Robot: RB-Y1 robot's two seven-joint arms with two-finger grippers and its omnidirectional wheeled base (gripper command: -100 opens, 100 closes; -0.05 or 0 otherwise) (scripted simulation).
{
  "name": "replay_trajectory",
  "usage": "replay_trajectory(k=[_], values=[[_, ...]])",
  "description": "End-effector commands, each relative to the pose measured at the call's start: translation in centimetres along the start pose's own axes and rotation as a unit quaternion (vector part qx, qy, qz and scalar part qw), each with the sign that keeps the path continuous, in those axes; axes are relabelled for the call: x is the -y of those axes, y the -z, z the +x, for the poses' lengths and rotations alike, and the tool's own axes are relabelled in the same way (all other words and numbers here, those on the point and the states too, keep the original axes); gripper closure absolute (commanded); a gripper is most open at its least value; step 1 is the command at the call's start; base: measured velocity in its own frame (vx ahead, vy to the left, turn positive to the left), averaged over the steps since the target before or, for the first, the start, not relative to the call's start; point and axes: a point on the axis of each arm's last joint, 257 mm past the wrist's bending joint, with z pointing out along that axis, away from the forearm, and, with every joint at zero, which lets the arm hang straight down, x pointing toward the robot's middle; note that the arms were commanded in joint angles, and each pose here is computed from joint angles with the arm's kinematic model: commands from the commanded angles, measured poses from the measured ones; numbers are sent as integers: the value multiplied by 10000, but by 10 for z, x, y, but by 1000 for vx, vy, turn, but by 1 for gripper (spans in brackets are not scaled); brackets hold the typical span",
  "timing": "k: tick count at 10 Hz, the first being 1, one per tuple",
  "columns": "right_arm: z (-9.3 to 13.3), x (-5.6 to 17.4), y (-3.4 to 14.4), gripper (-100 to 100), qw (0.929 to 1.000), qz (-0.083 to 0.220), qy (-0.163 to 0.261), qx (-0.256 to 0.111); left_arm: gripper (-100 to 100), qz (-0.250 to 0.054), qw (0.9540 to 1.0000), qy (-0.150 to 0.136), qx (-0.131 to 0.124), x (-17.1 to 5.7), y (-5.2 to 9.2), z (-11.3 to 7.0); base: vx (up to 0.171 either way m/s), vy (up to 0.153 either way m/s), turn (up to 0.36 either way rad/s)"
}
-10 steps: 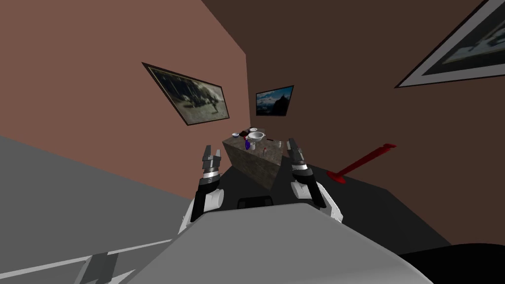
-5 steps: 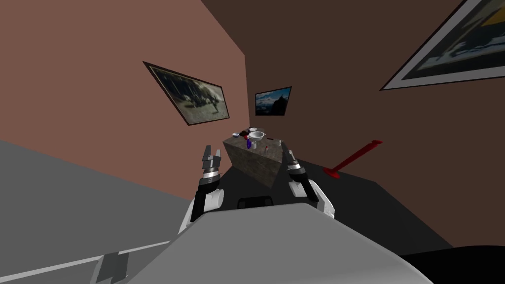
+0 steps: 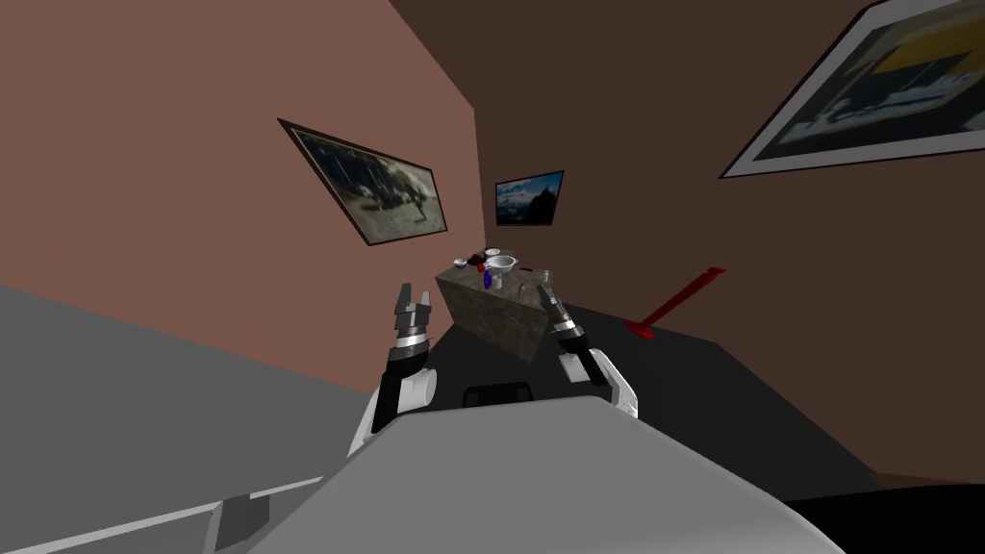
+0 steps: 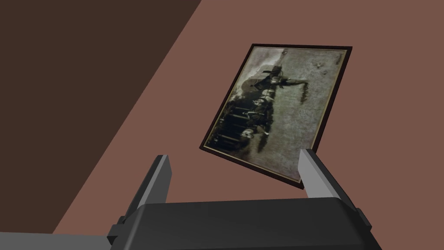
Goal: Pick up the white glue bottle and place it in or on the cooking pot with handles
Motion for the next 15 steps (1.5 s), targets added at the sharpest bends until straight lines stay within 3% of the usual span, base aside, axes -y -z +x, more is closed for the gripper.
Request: replay_trajectory(k=[1, 4, 7, 9, 12, 13, 15], values=[[14, 17, 1, -100, 9993, 174, 254, -207, 0, 0, 10000, 0, 0, 0, 0, 0, -35, 127, -46], [38, 50, 7, -100, 9942, 476, 751, -610, 0, 0, 10000, -1, 0, 0, 0, 0, 2, 100, -25], [53, 90, 20, -100, 9823, 796, 1329, -1051, 0, 0, 10000, 0, 0, 0, 0, 0, 33, 115, 18], [58, 120, 31, -100, 9699, 1016, 1751, -1350, 0, 0, 10000, -1, 0, 0, 0, 0, 68, 95, 53], [55, 167, 51, -100, 9447, 1345, 2408, -1777, 0, -1, 10000, -1, 0, 0, 0, 0, 83, 84, 79], [55, 167, 51, -100, 9447, 1345, 2408, -1777, 0, -1, 10000, -1, 0, 0, 0, 0, 64, 54, 36], [47, 197, 65, -100, 9242, 1553, 2837, -2031, 0, 0, 10000, -1, 0, 0, 0, 0, 70, 46, 69]])
